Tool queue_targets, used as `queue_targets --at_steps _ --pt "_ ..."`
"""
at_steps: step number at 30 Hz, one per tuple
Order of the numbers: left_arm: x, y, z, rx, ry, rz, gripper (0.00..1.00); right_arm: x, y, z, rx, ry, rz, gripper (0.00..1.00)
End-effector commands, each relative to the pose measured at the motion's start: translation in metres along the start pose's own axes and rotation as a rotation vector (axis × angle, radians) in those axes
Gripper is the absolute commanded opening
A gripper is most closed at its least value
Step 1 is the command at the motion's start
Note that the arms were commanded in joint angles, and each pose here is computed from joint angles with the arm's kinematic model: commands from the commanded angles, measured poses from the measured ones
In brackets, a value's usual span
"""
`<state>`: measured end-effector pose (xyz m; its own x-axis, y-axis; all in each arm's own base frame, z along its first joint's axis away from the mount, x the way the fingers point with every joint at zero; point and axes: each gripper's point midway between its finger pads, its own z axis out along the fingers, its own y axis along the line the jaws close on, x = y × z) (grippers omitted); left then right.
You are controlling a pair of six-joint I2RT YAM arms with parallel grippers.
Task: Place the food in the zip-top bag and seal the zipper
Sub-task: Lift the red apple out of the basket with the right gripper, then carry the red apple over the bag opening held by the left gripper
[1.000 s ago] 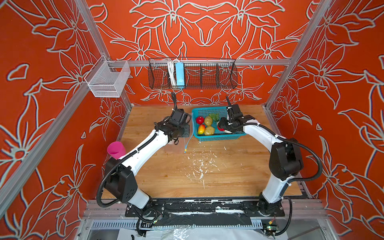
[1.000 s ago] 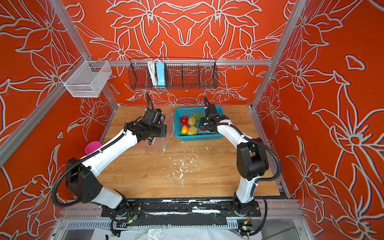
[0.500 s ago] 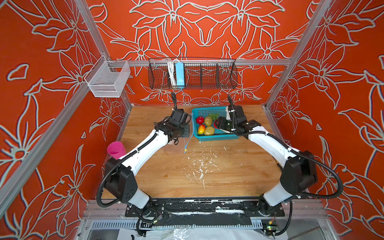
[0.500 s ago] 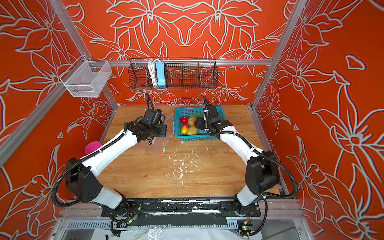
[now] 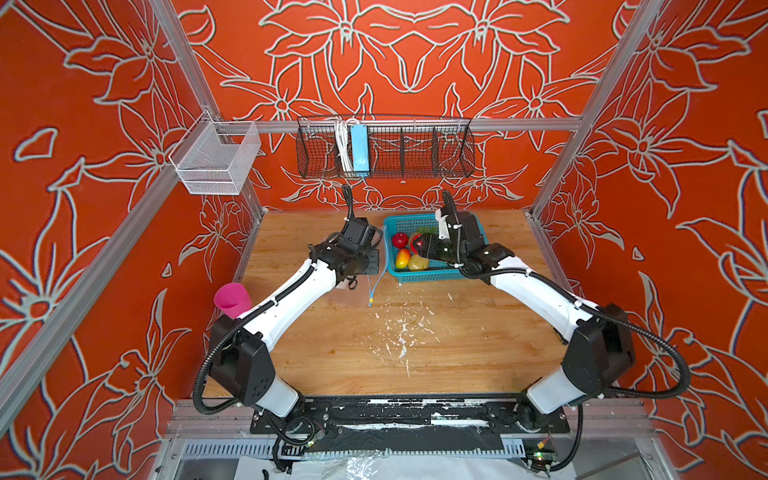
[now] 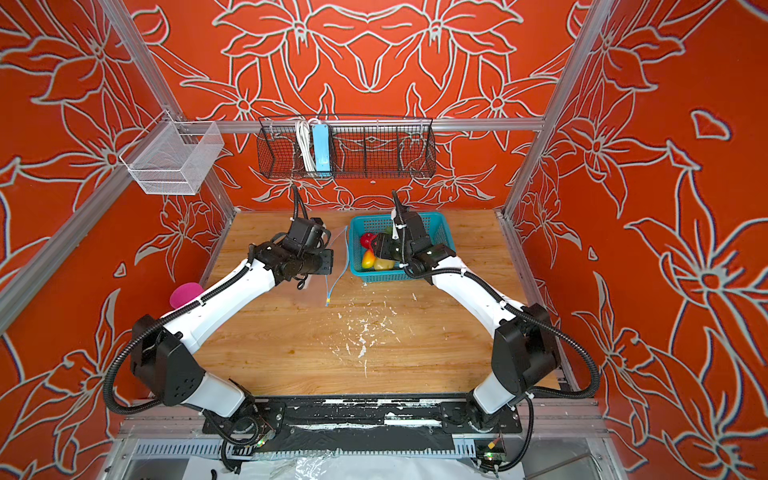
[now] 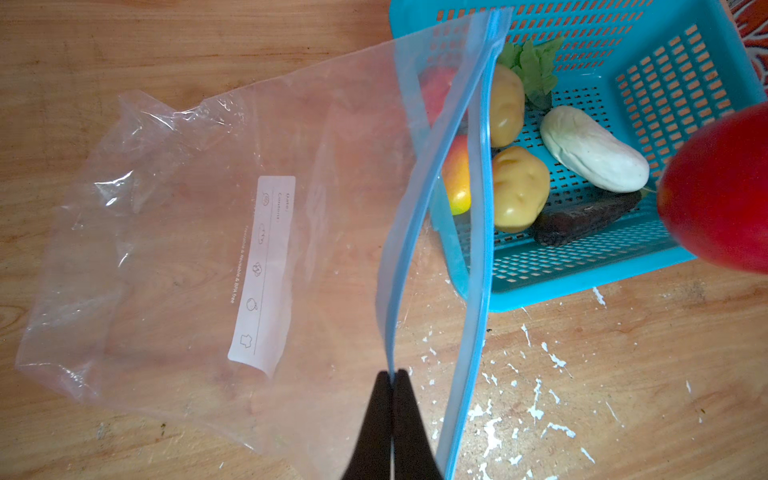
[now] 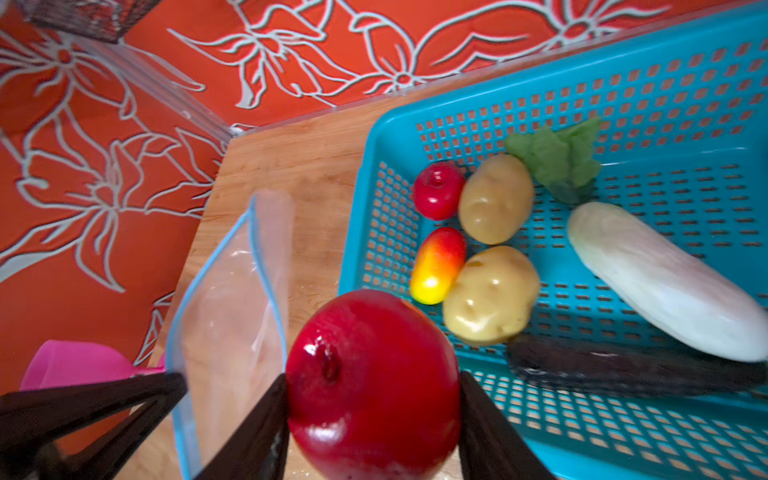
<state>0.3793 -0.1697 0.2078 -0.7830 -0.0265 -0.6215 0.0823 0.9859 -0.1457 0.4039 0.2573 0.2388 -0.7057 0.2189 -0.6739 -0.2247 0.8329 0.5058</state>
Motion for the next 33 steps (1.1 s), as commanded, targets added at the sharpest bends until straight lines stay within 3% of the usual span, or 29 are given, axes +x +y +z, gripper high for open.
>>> queue_targets --at_steps 1,13,33 --pt "-0.005 0.001 -0.004 0.003 -0.012 -0.005 0.0 -0.003 0.029 -0.005 -0.091 -0.034 -0.034 0.36" --pt "-0.005 -0.002 -0.005 0.017 -0.01 -0.011 0.0 0.007 0.081 -0.006 -0.226 -0.044 -0.1 0.36" --pt "-0.005 0.002 -0.009 0.006 -0.023 -0.012 0.0 0.033 0.097 0.016 -0.292 -0.018 -0.026 0.36"
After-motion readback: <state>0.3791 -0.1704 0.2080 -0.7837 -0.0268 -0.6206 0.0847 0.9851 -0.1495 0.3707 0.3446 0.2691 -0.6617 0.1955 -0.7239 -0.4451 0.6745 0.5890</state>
